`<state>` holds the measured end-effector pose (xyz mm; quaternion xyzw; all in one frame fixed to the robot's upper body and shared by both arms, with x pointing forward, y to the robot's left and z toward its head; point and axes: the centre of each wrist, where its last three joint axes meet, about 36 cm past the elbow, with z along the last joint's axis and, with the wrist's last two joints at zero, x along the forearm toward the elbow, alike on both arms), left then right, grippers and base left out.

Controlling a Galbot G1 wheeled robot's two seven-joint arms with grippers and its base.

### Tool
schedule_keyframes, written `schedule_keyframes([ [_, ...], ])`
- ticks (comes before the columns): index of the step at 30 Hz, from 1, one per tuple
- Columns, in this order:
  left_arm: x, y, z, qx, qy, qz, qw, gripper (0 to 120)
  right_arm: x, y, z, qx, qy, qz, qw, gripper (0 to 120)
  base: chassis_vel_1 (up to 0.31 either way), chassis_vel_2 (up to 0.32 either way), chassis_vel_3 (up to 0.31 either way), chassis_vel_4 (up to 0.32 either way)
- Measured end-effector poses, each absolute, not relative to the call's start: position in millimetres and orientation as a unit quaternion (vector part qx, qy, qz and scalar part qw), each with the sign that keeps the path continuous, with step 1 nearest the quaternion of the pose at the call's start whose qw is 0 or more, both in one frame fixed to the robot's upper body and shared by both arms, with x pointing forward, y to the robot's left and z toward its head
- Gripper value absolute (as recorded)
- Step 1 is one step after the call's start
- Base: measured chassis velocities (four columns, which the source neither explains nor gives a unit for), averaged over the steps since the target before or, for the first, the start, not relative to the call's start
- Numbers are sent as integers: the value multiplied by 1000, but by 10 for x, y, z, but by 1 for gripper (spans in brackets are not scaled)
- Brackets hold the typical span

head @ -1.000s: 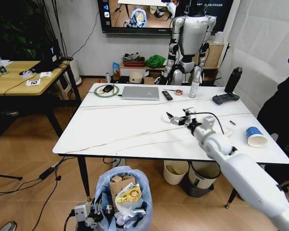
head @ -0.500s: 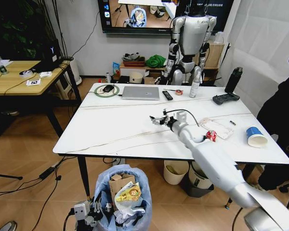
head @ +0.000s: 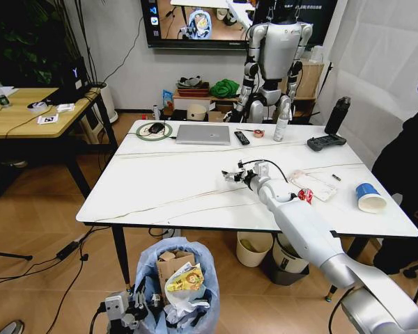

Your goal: Pick up the trash bin and place the trash from the table into it.

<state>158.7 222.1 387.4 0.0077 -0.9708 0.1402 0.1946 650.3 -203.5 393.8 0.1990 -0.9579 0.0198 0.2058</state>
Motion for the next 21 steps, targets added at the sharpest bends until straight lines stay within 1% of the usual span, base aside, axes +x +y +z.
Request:
schedule_keyframes([
  [14,1581,2218,3905,8,-972,140,191,1,6556,-2076,3821,200,-955,38,215,100,0,0,0,0],
  [15,1581,2218,3905,8,-972,140,191,1,6556,-2072,3795,200,-955,39,216,96,0,0,0,0],
  [16,1581,2218,3905,8,-972,140,191,1,6556,-2072,3795,200,-955,39,216,96,0,0,0,0],
  [19,1578,2218,3905,8,-972,140,190,1,6556,-2070,3776,201,-954,40,218,86,0,0,0,0],
  [20,1578,2219,3905,8,-972,140,190,1,6556,-2073,3771,201,-954,40,218,82,0,0,0,0],
  [21,1577,2219,3905,8,-972,141,190,1,6557,-2077,3762,200,-954,41,219,77,0,0,0,0],
])
